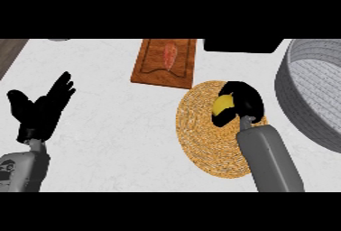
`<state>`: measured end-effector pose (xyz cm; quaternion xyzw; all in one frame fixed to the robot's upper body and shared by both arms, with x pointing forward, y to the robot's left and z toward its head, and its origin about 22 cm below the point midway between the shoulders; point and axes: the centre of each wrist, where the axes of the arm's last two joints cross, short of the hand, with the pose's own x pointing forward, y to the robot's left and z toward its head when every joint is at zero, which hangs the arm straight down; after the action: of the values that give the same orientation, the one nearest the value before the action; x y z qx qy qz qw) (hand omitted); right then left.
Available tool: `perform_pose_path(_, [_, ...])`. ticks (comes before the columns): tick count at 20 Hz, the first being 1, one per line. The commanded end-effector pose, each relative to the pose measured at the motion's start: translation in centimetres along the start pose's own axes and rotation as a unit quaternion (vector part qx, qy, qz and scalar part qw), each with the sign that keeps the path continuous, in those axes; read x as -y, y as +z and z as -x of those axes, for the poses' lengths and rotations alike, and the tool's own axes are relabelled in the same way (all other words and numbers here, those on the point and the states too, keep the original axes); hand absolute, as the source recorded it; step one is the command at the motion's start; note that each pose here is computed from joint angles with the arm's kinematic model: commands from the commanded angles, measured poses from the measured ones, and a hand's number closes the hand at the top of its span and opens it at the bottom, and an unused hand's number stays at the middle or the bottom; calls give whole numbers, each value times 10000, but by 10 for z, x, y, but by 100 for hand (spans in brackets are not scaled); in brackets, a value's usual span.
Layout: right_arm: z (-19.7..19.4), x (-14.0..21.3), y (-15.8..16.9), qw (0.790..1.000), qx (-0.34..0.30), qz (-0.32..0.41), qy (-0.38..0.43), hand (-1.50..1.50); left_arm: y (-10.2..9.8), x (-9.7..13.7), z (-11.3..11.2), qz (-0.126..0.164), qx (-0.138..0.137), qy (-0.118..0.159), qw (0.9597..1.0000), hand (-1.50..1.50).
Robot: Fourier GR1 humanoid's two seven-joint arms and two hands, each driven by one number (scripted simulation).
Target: Pick the lemon from the placemat and place it in the basket
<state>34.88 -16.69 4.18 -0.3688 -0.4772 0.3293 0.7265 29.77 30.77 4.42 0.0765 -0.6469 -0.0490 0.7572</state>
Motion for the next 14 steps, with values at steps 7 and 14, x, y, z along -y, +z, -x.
perform_pose_path(7, [-83,48,-25,9467,-1432,2151,-1925,150,-9,33,-7,517,145,-7,9986,0])
perform_pose_path(14, [-165,81,-13,9035,-690,3677,-2092,150,-19,38,-14,358,150,-102,9992,0])
